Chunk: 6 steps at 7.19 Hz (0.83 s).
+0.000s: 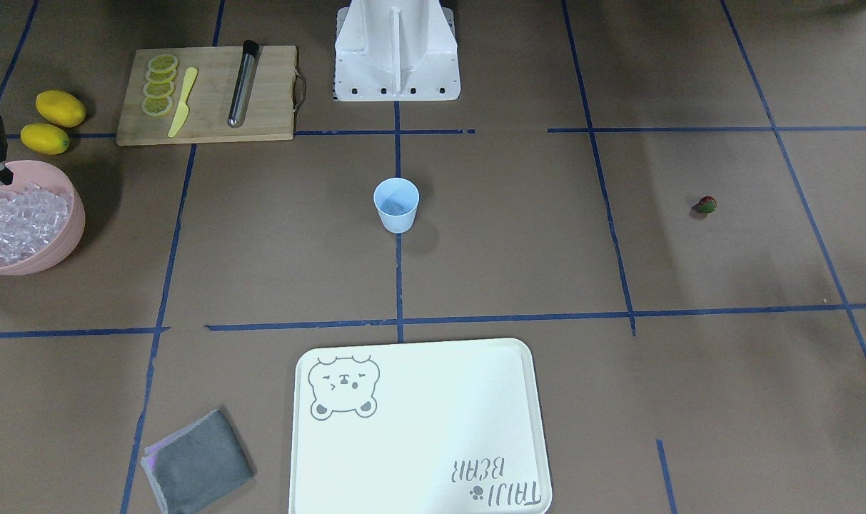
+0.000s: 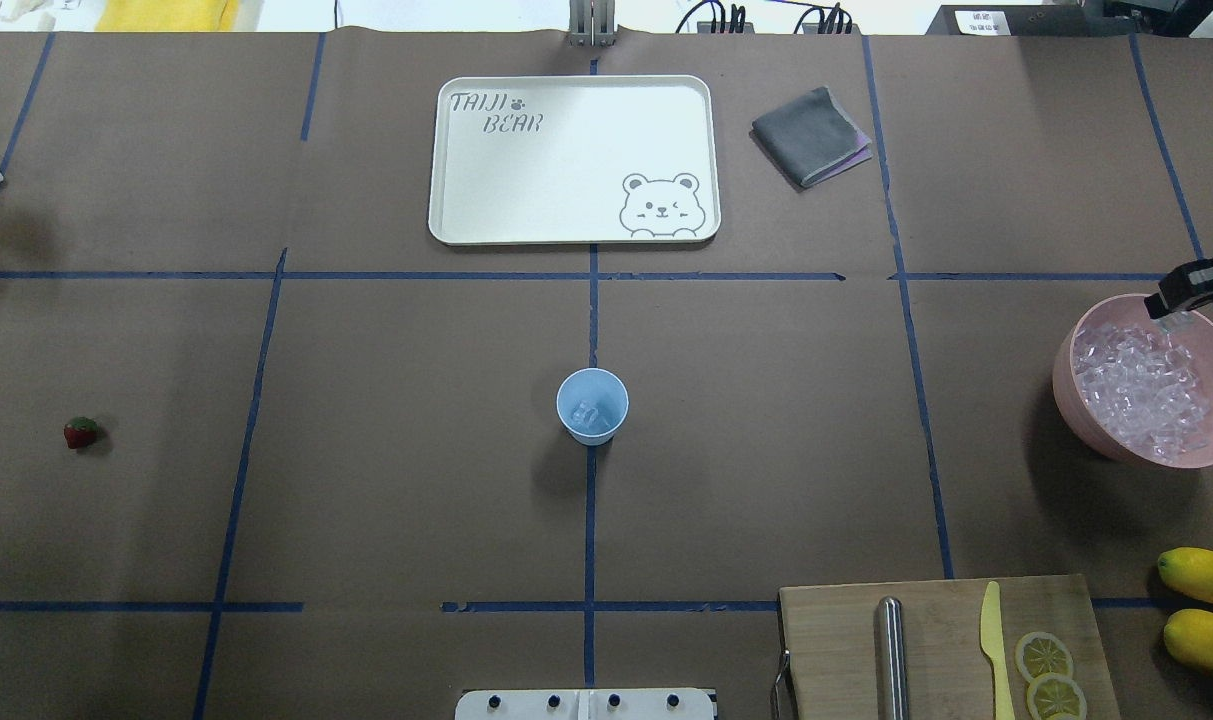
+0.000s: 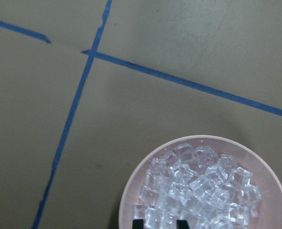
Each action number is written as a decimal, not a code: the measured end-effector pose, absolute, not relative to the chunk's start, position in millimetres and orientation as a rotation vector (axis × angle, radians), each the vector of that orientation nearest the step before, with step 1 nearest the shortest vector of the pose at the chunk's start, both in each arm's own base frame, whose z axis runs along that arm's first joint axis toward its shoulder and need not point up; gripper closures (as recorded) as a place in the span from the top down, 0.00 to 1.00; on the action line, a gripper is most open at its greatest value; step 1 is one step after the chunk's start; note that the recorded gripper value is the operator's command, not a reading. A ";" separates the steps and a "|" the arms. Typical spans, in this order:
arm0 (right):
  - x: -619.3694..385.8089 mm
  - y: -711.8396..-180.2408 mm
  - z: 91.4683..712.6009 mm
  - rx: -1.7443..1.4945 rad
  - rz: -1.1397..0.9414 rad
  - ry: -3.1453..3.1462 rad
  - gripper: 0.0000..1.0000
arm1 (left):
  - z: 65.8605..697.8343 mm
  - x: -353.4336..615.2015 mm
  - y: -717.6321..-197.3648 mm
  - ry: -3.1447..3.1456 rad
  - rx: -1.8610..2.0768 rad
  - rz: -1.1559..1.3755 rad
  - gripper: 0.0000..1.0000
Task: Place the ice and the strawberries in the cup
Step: 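Carry the ice cube over the light-blue cup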
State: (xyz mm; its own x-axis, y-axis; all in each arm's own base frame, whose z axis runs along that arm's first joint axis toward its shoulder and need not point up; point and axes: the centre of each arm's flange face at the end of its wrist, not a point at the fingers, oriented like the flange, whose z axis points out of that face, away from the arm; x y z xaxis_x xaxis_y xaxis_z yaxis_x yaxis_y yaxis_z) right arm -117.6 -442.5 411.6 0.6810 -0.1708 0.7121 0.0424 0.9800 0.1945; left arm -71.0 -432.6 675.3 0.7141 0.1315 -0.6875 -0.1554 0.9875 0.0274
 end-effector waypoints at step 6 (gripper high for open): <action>-333.2 -443.0 256.9 0.105 -0.004 -0.860 0.09 | 673.8 -70.4 -432.2 0.759 -0.032 0.161 1.00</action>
